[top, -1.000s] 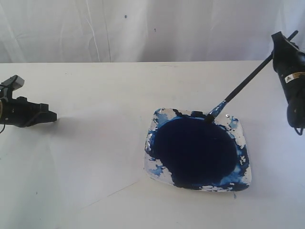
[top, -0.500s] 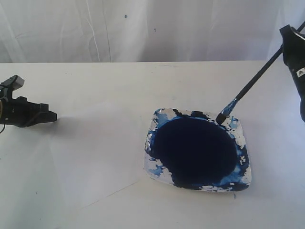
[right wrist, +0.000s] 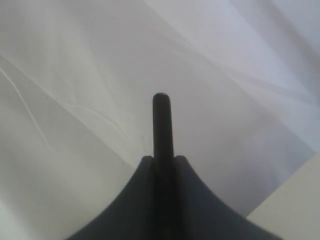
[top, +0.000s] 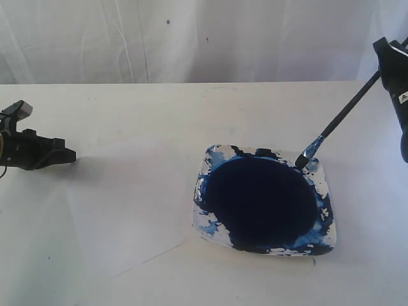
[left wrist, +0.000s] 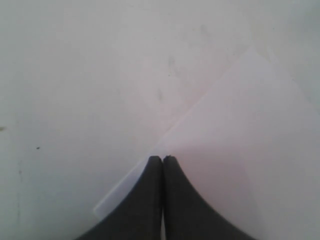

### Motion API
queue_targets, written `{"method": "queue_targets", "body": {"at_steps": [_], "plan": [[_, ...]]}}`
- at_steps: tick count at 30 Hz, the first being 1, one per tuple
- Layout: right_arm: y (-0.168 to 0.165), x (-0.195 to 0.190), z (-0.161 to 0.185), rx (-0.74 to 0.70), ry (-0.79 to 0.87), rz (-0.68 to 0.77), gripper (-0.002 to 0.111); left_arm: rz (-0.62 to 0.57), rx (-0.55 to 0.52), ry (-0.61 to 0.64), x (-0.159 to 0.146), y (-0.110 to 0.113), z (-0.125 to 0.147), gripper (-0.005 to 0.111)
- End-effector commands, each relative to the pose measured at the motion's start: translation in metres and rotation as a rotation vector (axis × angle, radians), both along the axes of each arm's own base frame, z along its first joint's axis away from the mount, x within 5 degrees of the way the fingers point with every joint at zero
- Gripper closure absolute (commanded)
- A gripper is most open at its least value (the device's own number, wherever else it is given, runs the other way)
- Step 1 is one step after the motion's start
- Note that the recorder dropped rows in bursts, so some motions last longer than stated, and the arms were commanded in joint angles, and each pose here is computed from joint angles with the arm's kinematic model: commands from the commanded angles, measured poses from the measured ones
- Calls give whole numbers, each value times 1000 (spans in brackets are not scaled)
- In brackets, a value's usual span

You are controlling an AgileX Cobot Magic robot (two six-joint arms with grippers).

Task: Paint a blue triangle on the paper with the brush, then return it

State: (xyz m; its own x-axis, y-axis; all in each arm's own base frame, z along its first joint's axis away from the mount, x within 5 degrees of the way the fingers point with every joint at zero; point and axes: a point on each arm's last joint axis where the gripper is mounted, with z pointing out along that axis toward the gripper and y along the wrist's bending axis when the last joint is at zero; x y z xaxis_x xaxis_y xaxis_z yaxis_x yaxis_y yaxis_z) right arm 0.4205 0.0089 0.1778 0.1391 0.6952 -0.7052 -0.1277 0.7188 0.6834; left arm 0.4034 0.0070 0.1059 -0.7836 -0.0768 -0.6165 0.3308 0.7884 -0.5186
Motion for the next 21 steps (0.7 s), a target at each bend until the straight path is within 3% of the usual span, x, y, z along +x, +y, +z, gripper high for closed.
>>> {"method": "queue_targets", "body": {"at_steps": [1,21], "plan": [[-6,1,-8,-2,17,-30,108,-3,15,-5,0,1,1,107],[-17,1,-13,11,34,-148,108,-3,15,-5,0,1,1,107]]}}
